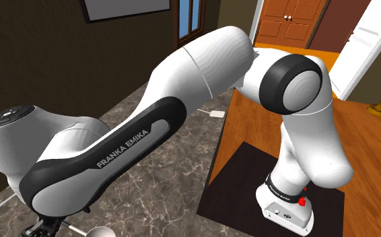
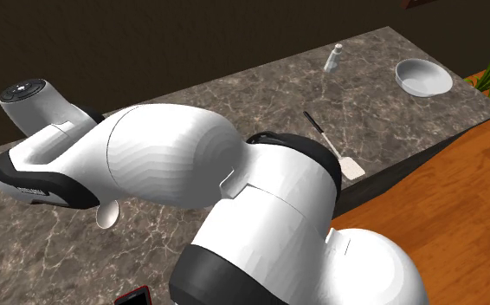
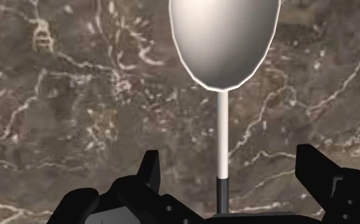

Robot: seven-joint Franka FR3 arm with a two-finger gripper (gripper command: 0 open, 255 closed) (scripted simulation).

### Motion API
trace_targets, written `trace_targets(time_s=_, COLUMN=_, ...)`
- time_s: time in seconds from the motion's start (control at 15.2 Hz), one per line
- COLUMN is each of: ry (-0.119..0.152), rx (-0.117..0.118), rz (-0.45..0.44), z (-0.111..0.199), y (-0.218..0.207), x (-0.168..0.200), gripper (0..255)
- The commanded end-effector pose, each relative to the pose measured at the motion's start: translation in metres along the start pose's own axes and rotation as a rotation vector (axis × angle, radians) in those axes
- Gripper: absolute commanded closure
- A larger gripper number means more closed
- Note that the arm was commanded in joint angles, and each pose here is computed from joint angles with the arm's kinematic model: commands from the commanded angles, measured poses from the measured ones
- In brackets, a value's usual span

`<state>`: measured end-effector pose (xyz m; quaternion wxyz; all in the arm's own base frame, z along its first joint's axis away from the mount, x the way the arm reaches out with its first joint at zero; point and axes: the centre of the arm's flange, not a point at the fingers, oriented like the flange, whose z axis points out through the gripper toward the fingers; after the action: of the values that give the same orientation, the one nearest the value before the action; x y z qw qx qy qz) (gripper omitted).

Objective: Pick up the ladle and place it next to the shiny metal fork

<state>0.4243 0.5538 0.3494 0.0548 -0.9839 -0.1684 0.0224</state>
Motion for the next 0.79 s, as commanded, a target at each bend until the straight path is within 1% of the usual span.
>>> trace_targets(time_s=0.0, ry=0.0, rx=0.0, rz=0.0, z=0.0, y=0.0, x=0.0, gripper=0)
trace_targets(time_s=0.26, ry=0.0, rx=0.0, rz=0.0, z=-0.05, y=0.0, x=0.0, gripper=0)
trace_targets(time_s=0.73, ry=0.0, rx=0.0, rz=0.0, z=-0.05, y=0.0, x=0.0, gripper=0)
